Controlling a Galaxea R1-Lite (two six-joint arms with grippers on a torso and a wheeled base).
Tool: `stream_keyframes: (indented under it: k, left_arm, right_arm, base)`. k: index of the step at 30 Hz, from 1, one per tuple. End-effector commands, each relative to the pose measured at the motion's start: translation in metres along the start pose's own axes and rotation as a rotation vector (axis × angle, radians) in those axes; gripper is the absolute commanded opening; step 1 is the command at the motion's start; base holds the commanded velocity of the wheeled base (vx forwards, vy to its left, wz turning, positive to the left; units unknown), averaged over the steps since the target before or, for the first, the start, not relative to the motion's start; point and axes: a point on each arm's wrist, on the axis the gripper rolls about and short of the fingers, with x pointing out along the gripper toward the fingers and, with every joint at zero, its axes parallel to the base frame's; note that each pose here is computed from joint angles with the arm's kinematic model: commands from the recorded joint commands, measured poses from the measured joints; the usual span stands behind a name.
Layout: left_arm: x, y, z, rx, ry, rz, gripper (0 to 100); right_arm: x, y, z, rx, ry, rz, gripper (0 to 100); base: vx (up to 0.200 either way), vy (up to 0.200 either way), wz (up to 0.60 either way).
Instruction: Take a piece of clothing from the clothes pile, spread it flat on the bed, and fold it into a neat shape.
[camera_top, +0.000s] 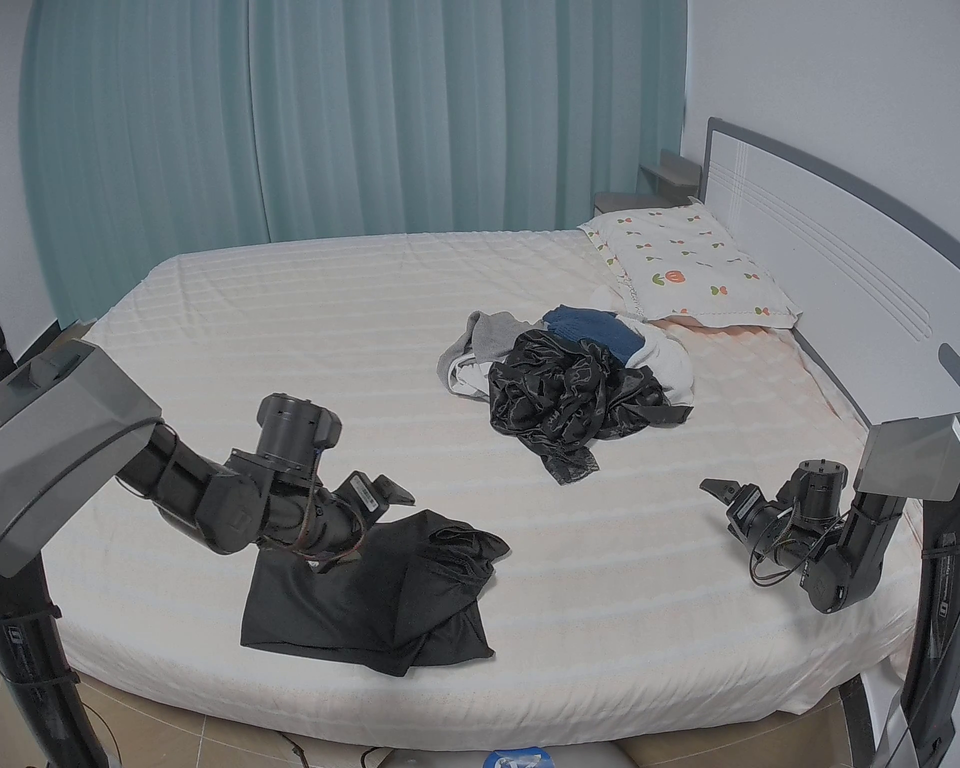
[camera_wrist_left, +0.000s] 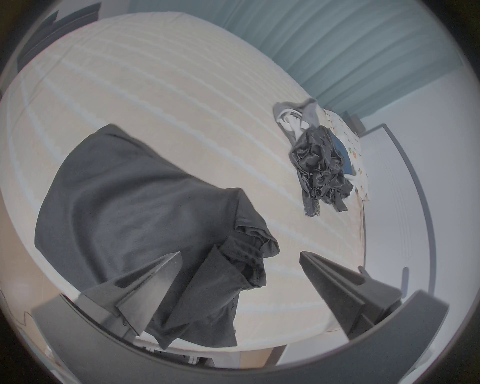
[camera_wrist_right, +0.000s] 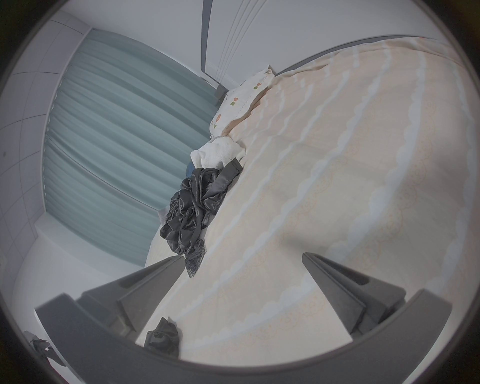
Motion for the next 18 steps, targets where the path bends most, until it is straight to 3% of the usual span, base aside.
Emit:
stream_keyframes:
  k: [1,7,11,18]
  left_arm:
    - [-0.013,0.034,0.014,-0.107,-0.033,-0.012,100]
    - [-0.019,0.049,0.023,-0.139,-0.046,-0.033,100]
    - [-0.023,0.06,0.027,-0.165,-0.046,-0.021,100]
    - [-0.028,0.069,0.025,-0.182,-0.029,-0.018,100]
  right_arm:
    - [-0.002,0.002,-0.007,-0.009,0.019,-0.003,100]
    - [-0.003,0.002,-0.009,-0.051,0.02,-0.009,100]
    - [-0.008,0.019,-0.01,-0.128,-0.016,-0.007,100]
    - [-0.014,0.049,-0.043,-0.248,0.044,0.034,100]
  base:
    - [0.0,0.2,0.0]
    - [0.0,0.2,0.0]
    - [0.0,0.2,0.0]
    - [0.0,0.2,0.0]
